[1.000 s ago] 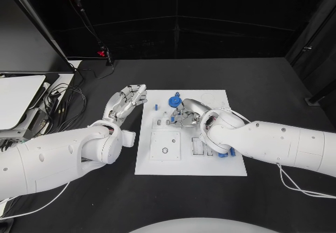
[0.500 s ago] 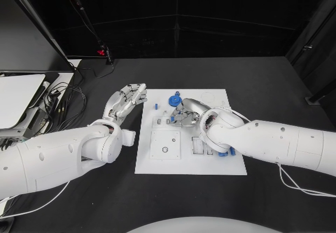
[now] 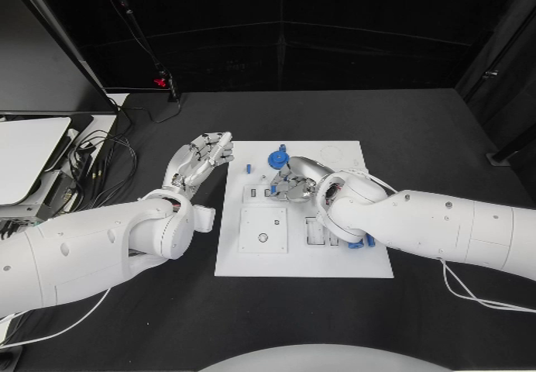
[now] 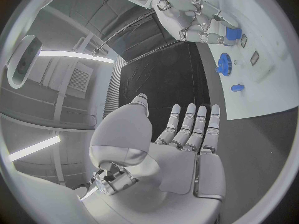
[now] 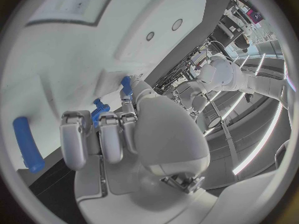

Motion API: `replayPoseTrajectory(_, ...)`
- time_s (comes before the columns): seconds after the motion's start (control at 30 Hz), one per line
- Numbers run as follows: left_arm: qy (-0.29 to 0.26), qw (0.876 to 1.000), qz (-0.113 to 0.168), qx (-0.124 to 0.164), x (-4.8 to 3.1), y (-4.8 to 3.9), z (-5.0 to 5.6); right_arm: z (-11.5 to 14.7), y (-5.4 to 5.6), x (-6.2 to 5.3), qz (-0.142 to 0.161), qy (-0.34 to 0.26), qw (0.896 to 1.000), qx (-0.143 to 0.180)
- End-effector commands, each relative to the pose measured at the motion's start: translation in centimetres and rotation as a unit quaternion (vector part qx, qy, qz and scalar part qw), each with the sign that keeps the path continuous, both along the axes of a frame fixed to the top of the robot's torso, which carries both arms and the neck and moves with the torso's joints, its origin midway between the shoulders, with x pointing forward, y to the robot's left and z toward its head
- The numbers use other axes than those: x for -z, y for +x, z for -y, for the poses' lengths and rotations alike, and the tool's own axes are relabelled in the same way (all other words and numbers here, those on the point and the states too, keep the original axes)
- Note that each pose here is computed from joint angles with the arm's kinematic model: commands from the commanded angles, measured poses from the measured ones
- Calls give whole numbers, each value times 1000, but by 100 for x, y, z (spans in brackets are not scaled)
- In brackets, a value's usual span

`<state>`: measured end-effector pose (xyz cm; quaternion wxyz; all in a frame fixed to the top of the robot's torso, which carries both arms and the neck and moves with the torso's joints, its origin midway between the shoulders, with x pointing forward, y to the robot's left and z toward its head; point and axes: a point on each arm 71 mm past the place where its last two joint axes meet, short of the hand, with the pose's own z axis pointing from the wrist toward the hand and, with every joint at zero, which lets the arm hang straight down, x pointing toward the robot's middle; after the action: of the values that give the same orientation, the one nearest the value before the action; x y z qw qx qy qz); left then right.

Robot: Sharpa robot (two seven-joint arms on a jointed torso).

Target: Assemble the parts on the task board

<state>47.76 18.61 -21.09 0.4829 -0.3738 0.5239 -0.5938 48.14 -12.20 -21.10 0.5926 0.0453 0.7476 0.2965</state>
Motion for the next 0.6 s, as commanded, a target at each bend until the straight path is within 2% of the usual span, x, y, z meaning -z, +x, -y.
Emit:
replayPoseTrajectory(0.03, -26, 994, 102, 10, -153, -40, 3, 1, -4, -7, 2, -2, 1000, -4)
replayPoseTrajectory(0.6, -26, 994, 101, 10, -151, -35, 3, 4, -14, -25, 15, -1, 1000, -8)
